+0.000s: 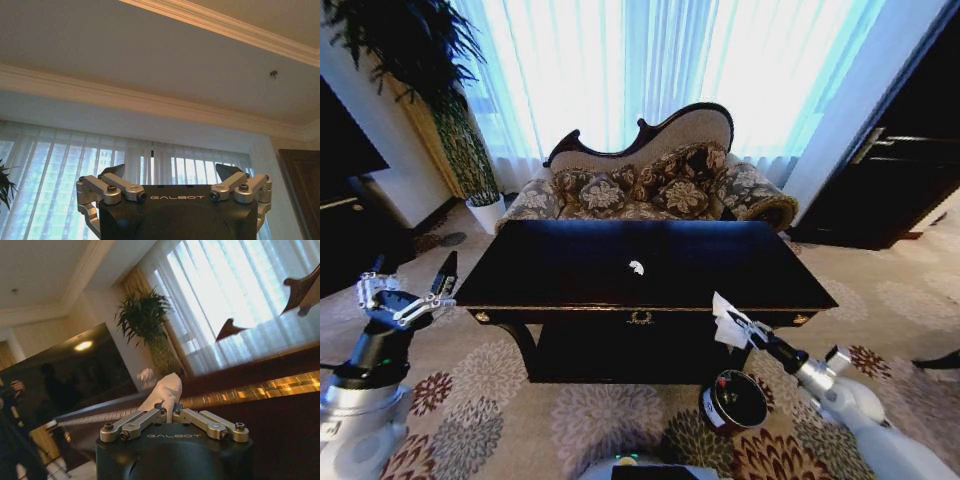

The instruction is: Move to the front of the table and place the trash on the table into the trash bin.

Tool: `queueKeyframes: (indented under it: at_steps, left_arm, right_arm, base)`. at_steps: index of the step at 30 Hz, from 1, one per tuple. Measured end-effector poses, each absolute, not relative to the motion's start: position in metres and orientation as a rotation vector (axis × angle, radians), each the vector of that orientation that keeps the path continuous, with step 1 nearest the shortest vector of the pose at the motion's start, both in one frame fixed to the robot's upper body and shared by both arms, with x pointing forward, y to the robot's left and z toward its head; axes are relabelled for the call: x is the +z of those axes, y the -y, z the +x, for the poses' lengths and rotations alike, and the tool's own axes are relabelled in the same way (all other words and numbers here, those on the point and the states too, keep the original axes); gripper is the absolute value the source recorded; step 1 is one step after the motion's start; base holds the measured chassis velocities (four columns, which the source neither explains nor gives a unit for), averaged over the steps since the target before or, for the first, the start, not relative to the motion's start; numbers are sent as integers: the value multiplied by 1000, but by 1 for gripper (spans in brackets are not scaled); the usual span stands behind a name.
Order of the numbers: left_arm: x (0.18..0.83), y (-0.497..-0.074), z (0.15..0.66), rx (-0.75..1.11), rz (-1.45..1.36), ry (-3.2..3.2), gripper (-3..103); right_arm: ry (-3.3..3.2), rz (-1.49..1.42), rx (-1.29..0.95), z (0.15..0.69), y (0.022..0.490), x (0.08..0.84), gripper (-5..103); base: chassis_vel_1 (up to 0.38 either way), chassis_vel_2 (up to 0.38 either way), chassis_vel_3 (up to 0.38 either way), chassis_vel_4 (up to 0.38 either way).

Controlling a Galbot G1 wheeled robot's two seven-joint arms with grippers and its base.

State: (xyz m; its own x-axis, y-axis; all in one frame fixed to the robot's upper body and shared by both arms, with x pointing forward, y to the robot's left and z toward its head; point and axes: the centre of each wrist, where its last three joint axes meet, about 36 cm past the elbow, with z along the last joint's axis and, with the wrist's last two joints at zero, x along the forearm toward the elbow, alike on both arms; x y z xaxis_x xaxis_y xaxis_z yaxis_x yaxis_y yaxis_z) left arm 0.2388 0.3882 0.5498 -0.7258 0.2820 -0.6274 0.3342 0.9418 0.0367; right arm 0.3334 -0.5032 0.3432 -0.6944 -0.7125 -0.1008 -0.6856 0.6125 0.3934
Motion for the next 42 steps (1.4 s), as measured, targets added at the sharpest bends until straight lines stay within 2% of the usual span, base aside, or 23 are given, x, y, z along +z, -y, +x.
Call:
queueKeyframes:
  at_steps: [8,17,23,29,32,36,42]
  left_arm:
    - [549,-388,239,-101,432,-2429,100]
    - [551,-391,238,-90,431,-2433,100]
    - [551,-392,237,-90,428,-2429,100]
    - [550,-390,238,-96,431,-2426,100]
    - [551,-389,238,-91,435,-2427,100]
    - [552,-387,238,-87,443,-2429,100]
    - [552,-387,240,-85,456,-2436,100]
  right_arm:
    - [2683,1162,-564,326,519,308,0]
    - [2620,926,-436,318,507,244,0]
    - [2554,828,-344,307,520,218,0]
    - [2453,625,-187,286,529,189,0]
    - [2429,502,-132,285,522,183,0]
    - [2423,123,-51,296,497,176,0]
    - [2406,-25,0,303,479,171,0]
  base:
    - [0,0,0,0]
    - [0,0,0,0]
    - [0,0,0,0]
    - [0,0,0,0]
    - [0,0,0,0]
    - [0,0,0,0]
    - [0,0,0,0]
